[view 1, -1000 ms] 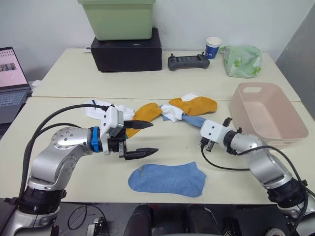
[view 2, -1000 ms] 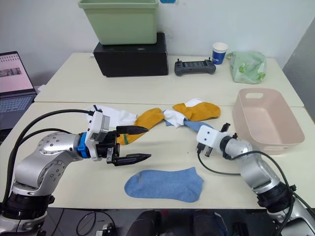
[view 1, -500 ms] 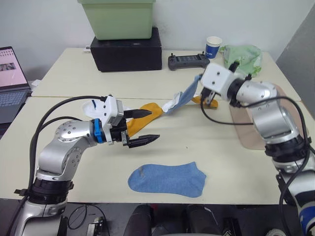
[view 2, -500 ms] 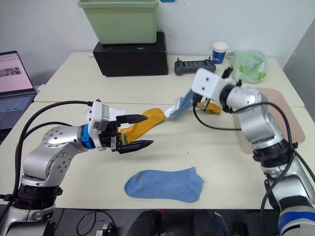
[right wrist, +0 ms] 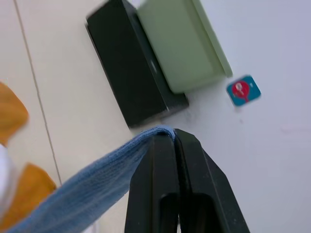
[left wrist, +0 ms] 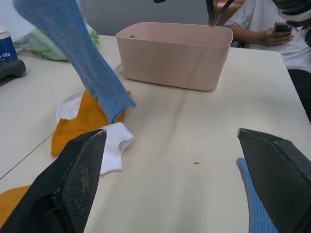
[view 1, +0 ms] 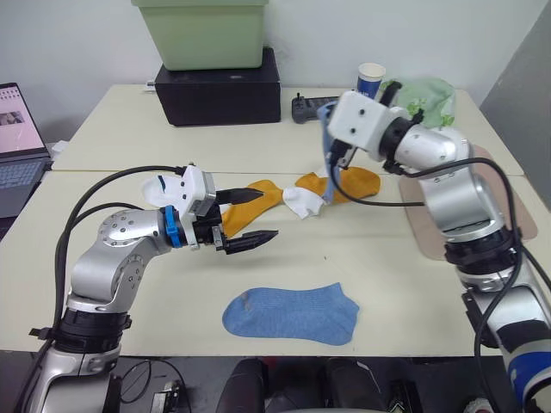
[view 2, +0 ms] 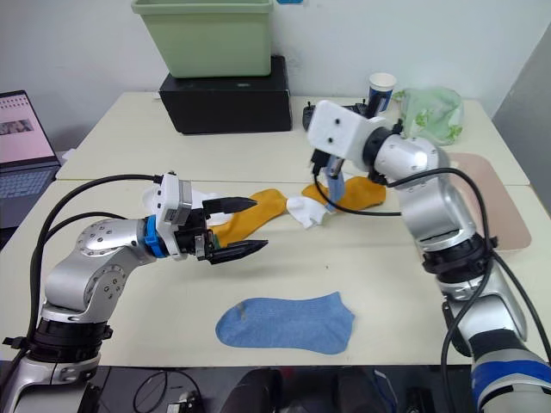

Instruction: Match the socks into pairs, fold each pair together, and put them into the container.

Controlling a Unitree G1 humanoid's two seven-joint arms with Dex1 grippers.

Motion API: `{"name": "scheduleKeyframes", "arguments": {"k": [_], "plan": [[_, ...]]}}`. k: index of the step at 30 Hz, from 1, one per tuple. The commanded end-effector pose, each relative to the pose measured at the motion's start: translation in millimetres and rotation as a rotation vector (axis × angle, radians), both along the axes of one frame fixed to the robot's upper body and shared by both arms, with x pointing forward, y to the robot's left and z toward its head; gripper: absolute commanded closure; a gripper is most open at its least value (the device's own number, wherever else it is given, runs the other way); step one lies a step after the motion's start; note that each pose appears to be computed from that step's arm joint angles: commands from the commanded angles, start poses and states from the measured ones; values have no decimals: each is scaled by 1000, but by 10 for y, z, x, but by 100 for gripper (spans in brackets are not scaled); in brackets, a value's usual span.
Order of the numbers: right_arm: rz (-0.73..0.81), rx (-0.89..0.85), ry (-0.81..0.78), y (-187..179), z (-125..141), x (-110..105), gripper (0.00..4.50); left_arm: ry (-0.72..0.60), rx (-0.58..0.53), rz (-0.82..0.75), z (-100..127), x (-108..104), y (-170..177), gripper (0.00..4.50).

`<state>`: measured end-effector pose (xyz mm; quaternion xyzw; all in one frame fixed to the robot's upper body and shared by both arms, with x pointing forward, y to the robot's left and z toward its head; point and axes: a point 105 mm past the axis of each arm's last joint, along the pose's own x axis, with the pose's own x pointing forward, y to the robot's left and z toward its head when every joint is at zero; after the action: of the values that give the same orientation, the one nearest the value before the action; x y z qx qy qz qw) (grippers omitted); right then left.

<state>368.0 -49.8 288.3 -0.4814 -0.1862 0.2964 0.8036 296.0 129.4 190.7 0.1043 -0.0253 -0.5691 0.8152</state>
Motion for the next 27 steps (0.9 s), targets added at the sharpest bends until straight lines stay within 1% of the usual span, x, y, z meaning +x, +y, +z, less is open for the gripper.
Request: {"name": "scheduleKeyframes", "arguments": {"k": [1, 4, 7, 13, 15, 18, 20, 27], "plan": [[56, 52, -76, 197, 262, -172, 448, -52, 2, 25, 121, 20, 110, 0], [72, 91, -69, 263, 303, -226, 448, -53, 8, 35, 113, 35, 149, 0], [66, 103, -58, 249, 284, -248, 448, -45, 0, 45, 111, 48, 165, 0], [22, 100, -51, 44, 269, -290, 448, -41, 10, 55, 90, 66, 206, 0], [17, 87, -42, -5, 219, -314, 448, -40, 12, 55, 84, 72, 212, 0], [22, 31, -13, -29, 13, -360, 448, -37, 14, 55, 70, 73, 214, 0], [33, 12, 2, -6, -75, -394, 448, -34, 14, 56, 61, 71, 216, 0], [101, 16, 12, 193, -120, -473, 448, -21, 30, 74, 31, 35, 301, 0]]}}
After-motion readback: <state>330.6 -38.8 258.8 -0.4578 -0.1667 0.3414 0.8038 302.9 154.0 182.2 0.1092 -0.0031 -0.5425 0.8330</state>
